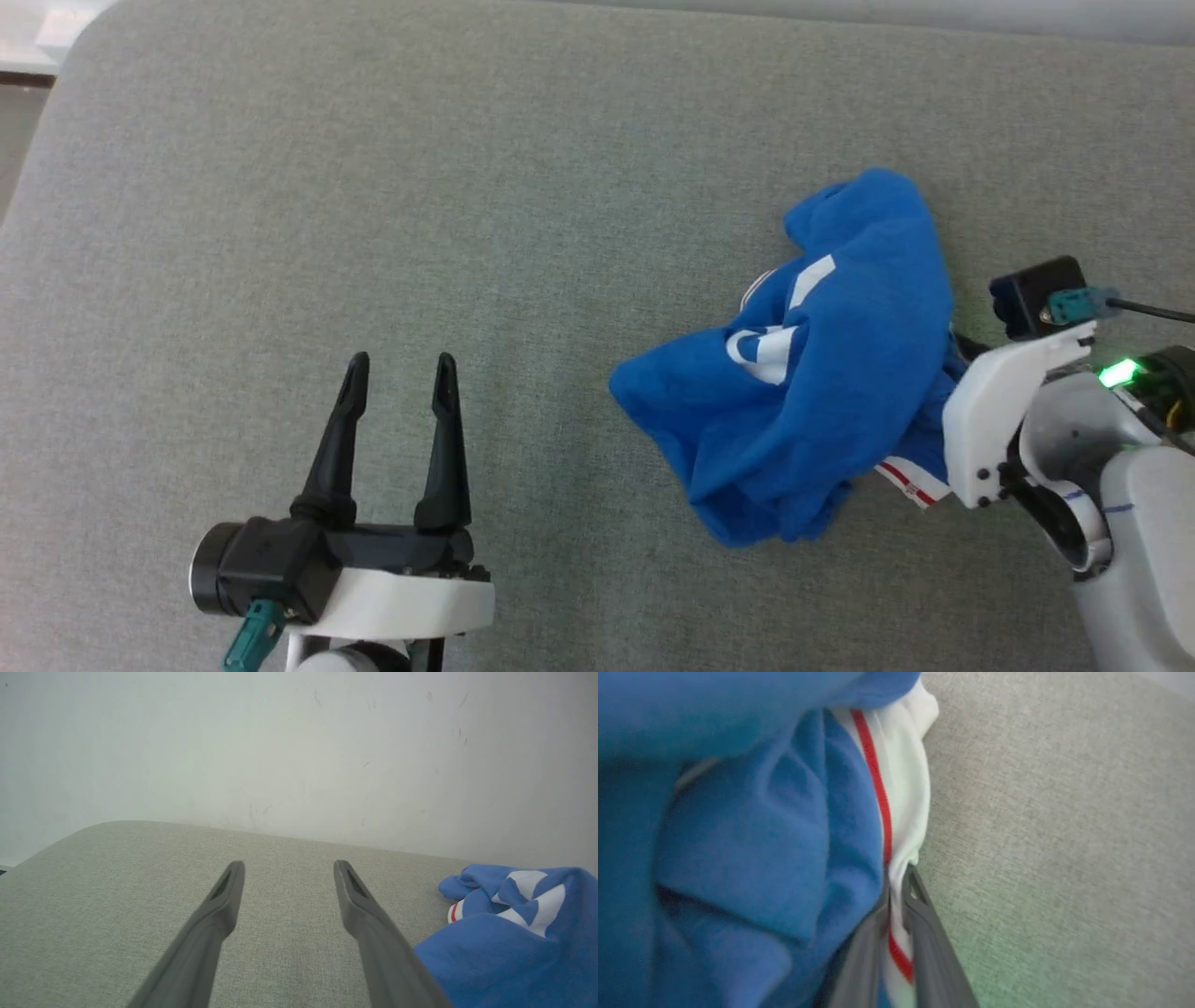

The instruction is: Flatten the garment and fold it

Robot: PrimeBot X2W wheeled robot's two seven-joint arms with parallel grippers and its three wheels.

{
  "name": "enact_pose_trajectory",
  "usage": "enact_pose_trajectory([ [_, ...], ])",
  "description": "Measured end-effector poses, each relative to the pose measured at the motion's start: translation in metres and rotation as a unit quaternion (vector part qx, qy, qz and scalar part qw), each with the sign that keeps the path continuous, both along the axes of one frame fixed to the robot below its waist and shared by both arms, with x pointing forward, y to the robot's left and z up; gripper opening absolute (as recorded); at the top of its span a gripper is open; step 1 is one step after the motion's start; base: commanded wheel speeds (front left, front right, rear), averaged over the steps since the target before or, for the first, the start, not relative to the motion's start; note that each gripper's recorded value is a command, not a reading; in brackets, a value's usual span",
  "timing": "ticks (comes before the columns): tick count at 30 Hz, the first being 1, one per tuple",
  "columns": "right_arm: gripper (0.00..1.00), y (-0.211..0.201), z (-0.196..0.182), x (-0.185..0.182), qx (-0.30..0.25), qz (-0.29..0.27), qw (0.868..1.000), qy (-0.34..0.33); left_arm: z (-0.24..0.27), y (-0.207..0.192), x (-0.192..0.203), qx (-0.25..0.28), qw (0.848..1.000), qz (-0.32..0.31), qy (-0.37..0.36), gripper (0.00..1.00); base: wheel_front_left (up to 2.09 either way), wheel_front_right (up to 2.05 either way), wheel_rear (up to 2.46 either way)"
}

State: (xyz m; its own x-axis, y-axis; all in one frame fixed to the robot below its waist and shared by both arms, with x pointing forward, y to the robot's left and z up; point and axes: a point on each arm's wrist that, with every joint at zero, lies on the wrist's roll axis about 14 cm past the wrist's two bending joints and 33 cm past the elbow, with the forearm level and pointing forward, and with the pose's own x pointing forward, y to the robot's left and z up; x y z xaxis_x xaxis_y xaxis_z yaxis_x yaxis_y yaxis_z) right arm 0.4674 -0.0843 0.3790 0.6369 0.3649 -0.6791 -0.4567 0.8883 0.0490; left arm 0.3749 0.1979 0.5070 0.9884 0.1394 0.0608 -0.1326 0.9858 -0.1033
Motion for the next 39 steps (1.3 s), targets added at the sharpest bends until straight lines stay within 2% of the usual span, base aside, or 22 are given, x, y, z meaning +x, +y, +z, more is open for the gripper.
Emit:
enact_pose_trajectory([
  [5,0.0,0.003,0.016,0.005,0.014,-0.007,0.999,-0.035,0.003,0.003,-0.002,0.003,1.0,0.001,-0.005,1.0,0.0,0.0,0.0],
  [9,0.0,-0.009,0.06,0.019,0.022,-0.023,0.993,-0.113,0.01,0.006,-0.006,0.004,1.0,0.004,-0.015,1.0,0.0,0.0,0.0],
  [13,0.0,-0.047,0.13,0.03,0.022,-0.078,0.973,-0.217,0.017,0.003,-0.014,0.0,1.0,-0.001,-0.026,1.0,0.0,0.0,0.0],
  [16,0.0,-0.101,0.161,0.011,-0.001,-0.149,0.954,-0.26,0.019,-0.005,-0.02,-0.006,0.999,-0.014,-0.03,1.0,0.0,0.0,0.0],
  [18,0.0,-0.14,0.153,-0.019,-0.023,-0.205,0.948,-0.243,0.021,-0.013,-0.021,-0.009,0.999,-0.026,-0.033,1.0,0.0,0.0,0.0],
  [22,0.0,-0.197,0.091,-0.113,-0.061,-0.312,0.939,-0.128,0.027,-0.025,-0.021,-0.012,0.998,-0.049,-0.044,1.0,0.0,0.0,0.0],
  [25,0.0,-0.221,0.052,-0.18,-0.097,-0.353,0.929,-0.045,0.031,-0.031,-0.019,-0.011,0.997,-0.062,-0.05,1.0,0.0,0.0,0.0],
  [28,0.0,-0.222,0.03,-0.206,-0.081,-0.366,0.927,-0.01,0.032,-0.033,-0.018,-0.009,0.996,-0.068,-0.049,1.0,0.0,0.0,0.0],
  [29,1.0,-0.22,0.026,-0.207,-0.07,-0.368,0.927,-0.011,0.032,-0.034,-0.018,-0.009,0.996,-0.07,-0.049,1.0,0.0,0.0,0.0],
  [34,1.0,-0.2,0.035,-0.181,-0.033,-0.348,0.935,-0.065,0.035,-0.038,-0.021,-0.009,0.996,-0.077,-0.049,1.0,0.0,0.0,0.0],
  [39,1.0,-0.163,0.088,-0.132,0.014,-0.296,0.942,-0.158,0.04,-0.037,-0.027,-0.009,0.996,-0.075,-0.057,1.0,0.0,0.0,0.0],
])
